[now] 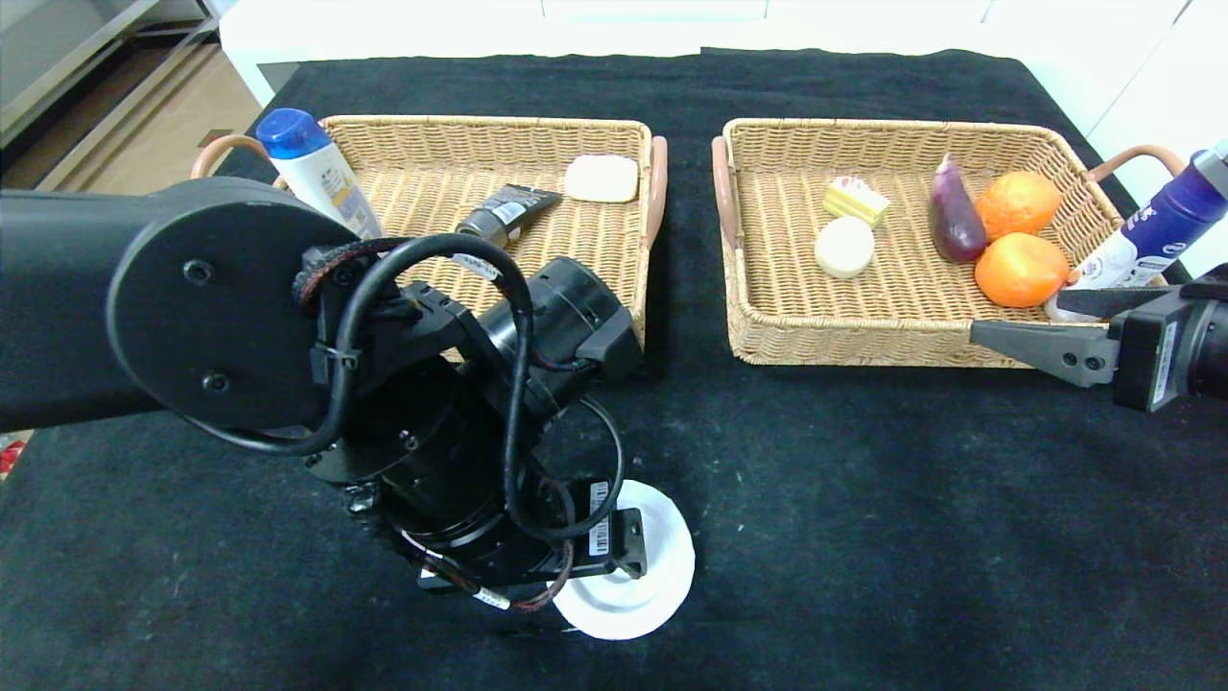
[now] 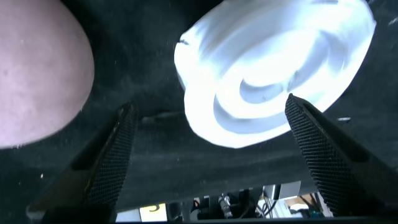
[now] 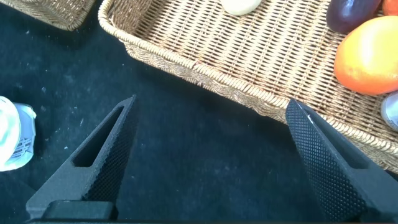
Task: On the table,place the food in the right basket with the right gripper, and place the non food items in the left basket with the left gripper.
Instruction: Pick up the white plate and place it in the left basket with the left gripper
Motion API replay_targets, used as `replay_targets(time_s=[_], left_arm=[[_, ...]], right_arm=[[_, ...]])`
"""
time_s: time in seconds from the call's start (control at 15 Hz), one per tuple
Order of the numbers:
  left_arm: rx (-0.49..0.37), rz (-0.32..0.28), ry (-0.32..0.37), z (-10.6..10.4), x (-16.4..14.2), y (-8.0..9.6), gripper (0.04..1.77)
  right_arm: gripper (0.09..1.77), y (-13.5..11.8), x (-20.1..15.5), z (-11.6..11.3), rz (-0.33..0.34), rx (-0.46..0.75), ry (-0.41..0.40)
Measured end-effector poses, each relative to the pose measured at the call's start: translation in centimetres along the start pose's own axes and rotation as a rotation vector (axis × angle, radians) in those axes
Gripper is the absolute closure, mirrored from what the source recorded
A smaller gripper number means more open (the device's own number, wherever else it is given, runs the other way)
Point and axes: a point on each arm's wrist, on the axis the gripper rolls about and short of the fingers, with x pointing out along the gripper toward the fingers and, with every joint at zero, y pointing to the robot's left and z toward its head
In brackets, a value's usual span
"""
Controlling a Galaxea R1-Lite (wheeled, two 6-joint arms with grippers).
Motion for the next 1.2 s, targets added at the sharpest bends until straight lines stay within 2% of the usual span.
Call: replay_targets(time_s=[0.2,0.73,0.8,1.0,1.2], left_arm=[[0.002,0.037,-0.027,0.13,0.38,-0.04,0.09],[0.001,0.036,-0.045,0.46,1.03,-0.47,0.09],[0.002,0.037,-0.044,0.46,1.03,-0.47,0.18],[0.002,0.037,-0.044,0.44,1.02,-0.46,0.66],[0.002,0.037,-0.044,0.43,1.04,-0.46,0.99]], right_arm=[[0.15,0.0,0.0,0.0,0.0,0.0,0.0],[0.15,0.0,0.01,-0.03,0.0,0.001,0.001],[0.15,0.0,0.01,-0.03,0.0,0.001,0.001],[0.15,0.0,0.01,-0.03,0.001,0.001,0.001],[0.15,0.0,0.01,-0.03,0.001,0.001,0.001]])
